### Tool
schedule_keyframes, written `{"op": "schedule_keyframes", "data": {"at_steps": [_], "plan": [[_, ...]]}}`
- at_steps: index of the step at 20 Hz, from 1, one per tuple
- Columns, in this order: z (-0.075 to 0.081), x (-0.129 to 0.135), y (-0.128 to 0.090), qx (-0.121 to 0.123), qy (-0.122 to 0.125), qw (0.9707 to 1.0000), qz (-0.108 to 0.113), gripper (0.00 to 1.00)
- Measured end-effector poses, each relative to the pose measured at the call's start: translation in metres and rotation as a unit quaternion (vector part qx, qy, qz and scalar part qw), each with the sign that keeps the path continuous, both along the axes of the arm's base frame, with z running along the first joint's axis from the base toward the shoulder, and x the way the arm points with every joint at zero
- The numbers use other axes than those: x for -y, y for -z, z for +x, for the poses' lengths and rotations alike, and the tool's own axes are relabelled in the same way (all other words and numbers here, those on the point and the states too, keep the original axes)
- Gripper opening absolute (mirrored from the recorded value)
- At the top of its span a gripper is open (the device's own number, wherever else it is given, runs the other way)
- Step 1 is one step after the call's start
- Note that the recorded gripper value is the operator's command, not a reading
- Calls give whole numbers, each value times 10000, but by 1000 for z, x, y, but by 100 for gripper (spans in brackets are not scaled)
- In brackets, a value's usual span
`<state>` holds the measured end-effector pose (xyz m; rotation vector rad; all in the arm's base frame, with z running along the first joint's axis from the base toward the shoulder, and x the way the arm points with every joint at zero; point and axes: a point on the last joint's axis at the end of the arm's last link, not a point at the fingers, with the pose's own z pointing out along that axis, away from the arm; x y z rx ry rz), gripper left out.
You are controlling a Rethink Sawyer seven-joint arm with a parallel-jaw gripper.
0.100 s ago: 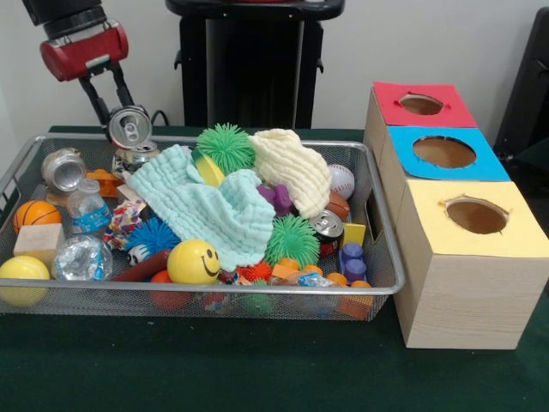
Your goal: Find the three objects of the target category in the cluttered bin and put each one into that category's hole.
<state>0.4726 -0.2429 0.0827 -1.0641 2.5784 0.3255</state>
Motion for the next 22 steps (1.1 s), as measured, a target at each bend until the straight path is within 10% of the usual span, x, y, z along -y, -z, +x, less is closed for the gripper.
{"op": "schedule_keyframes", "data": {"at_steps": [2, 3, 14, 20, 22], "plan": [[0, -6, -1, 19, -63, 10000, 42, 0], [1, -10, -2, 29, -94, 9999, 63, 100], [2, -13, -3, 54, -159, 9998, 47, 100], [-1, -24, 0, -93, -664, 9972, -321, 100], [-1, -30, -1, -224, -1057, 9921, -637, 100]]}}
